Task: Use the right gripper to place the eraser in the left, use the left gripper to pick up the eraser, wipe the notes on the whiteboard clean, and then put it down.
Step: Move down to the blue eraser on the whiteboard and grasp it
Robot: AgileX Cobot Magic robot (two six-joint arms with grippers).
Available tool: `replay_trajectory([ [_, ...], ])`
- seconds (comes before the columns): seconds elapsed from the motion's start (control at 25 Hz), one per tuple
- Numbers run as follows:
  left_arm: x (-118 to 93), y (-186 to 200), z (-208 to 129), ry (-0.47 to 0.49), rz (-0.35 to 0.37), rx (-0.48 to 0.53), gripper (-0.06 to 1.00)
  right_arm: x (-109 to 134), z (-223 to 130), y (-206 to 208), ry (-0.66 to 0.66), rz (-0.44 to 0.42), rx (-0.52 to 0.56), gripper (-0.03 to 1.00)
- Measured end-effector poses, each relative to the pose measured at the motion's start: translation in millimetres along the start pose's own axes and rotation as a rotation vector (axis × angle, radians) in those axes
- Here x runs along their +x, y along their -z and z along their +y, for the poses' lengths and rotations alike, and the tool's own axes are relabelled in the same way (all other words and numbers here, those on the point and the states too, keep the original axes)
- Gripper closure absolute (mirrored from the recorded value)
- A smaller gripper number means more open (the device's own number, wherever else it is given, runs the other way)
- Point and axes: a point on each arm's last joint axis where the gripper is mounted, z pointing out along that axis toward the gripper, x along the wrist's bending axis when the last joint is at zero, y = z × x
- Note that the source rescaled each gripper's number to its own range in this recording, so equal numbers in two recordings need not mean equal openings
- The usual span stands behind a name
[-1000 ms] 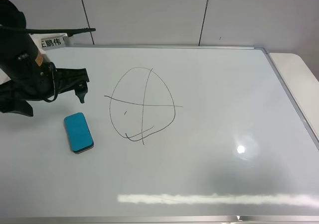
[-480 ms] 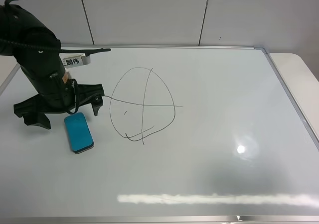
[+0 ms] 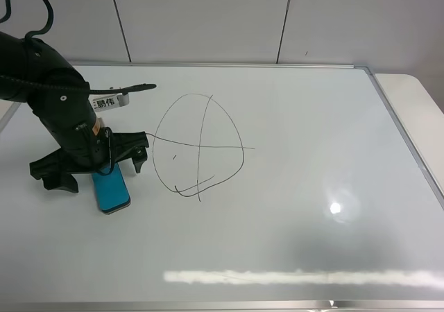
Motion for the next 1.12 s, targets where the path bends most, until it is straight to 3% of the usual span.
replay_trajectory([
  [0.52,2,-3,1,-0.038,0.033,-0.013,-0.06,0,0,0,0.0,0.0,0.0,-0.03],
  [1.12,0,-11,1,-0.046,0.023,-0.013,-0.06,0,0,0,0.0,0.0,0.0,-0.03],
])
